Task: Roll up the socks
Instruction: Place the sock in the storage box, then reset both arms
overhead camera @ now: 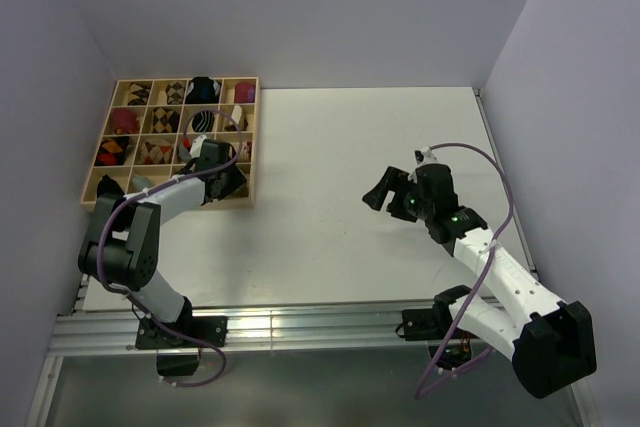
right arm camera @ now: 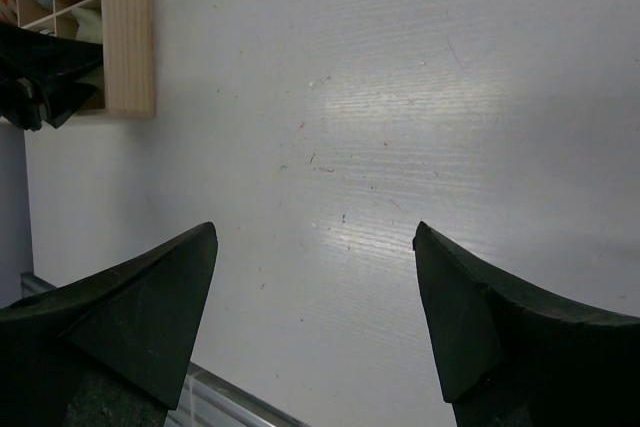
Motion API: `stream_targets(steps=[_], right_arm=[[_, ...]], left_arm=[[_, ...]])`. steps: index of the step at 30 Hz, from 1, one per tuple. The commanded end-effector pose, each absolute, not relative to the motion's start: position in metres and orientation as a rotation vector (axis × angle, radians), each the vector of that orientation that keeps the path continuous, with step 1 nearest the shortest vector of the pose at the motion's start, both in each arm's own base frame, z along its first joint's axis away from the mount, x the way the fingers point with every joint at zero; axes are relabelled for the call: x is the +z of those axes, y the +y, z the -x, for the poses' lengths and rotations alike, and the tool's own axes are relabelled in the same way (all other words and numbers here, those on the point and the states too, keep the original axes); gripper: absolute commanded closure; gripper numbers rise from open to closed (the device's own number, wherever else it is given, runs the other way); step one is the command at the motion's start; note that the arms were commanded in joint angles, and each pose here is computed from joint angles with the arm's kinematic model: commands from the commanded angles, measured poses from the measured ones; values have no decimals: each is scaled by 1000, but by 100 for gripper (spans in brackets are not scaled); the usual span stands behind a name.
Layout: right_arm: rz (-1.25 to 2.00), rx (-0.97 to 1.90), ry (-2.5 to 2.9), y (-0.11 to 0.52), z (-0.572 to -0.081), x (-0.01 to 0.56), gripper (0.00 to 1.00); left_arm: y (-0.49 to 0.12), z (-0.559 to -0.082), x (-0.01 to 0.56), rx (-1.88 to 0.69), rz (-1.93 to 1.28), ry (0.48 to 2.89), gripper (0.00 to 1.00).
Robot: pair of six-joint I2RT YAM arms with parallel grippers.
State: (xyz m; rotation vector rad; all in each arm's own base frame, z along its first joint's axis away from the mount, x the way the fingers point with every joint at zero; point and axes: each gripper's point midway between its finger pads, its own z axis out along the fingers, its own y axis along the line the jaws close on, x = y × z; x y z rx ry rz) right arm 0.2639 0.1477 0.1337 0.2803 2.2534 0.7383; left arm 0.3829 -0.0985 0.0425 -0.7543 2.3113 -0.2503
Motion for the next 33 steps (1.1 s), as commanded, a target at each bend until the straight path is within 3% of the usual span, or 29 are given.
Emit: stream_targets(steps=[1, 9, 10, 20, 26, 29, 33], right_arm=[[-285, 758, 2231, 149, -269, 135, 14], [-278, 750, 2218, 148, -270, 143, 14], [-278, 746, 2217, 147, -270, 144, 14], [-256, 651, 2147, 132, -274, 176, 13], [-266, 506, 1974, 99, -267, 239, 9], [-300, 427, 1899, 78, -257, 276, 2], [-323, 373, 1770, 56, -239, 331, 0]], left_arm=[[-97, -373, 46, -235, 718, 2349, 46], [-92, -371, 68, -217, 694, 2331, 36], [-92, -372, 73, -216, 685, 2324, 29], [-81, -367, 131, -197, 614, 2222, 25], [-56, -349, 222, -153, 543, 2021, 23], [-37, -330, 279, -124, 526, 1871, 23], [-8, -286, 348, -91, 539, 1690, 19]])
